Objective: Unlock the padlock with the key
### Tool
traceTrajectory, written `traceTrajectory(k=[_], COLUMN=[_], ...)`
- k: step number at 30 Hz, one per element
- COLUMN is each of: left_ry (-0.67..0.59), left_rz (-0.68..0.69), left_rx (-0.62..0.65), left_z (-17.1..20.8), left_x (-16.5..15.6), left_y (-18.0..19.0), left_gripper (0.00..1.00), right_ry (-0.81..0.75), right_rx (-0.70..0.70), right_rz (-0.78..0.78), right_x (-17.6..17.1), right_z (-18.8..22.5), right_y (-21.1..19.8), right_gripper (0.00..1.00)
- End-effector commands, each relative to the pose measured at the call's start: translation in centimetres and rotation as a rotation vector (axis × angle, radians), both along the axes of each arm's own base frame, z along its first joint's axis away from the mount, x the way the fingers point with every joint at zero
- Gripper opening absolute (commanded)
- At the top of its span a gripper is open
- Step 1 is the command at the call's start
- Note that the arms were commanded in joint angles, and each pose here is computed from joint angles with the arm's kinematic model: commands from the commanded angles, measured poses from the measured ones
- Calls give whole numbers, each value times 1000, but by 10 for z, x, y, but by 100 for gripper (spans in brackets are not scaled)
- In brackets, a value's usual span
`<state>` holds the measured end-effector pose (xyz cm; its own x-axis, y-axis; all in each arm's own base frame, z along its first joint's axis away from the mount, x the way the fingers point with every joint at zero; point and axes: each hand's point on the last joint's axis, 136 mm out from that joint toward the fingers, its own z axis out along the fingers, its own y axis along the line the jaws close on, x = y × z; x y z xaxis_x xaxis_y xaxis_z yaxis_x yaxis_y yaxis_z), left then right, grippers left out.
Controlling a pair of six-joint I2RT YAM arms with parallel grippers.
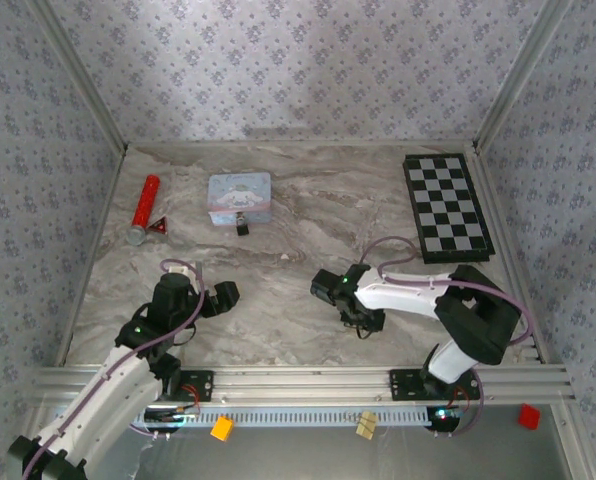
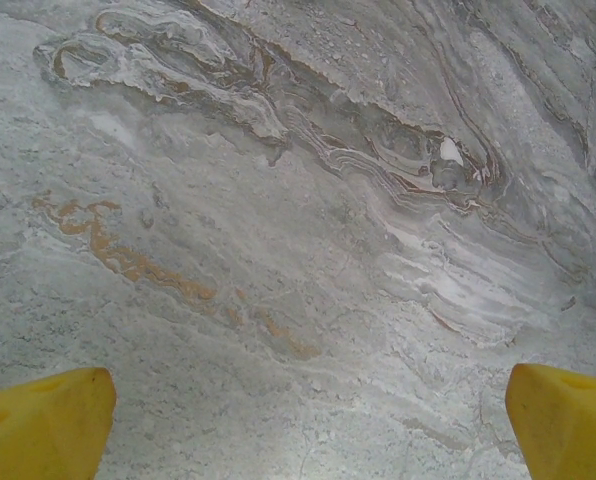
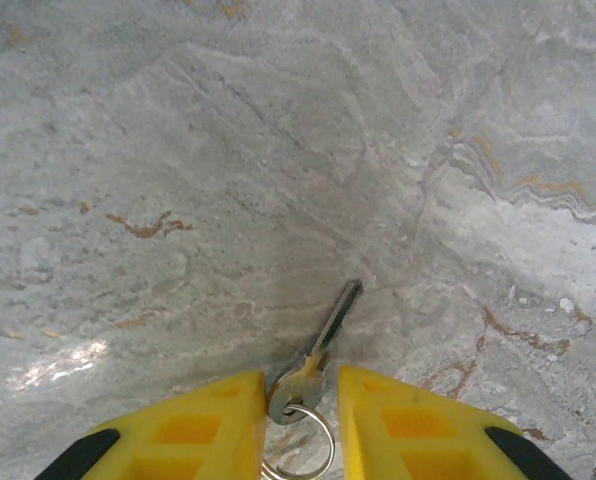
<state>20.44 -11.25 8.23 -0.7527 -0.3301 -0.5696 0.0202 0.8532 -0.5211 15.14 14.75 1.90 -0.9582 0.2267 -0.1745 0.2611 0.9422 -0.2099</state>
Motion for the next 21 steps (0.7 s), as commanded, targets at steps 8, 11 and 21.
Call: traceTrajectory(k=[8,11,21], left_ry=[-36,-37,-31], left_rz=[-8,-7,-5], left_rx=[3,4,7], left_z=[8,8,7], left_x=[5,5,5], left_y=[-2,-2,-2], left_gripper=[100,100,100], right_ry=[-8,-14,-11], right_rx=[-41,-47,-59], right_rz=[-35,-37,-53], right_x=[-11,-12,-18], right_z=[4,6,-1], right_y=[-15,-17,-24], right_gripper=[20,19,13])
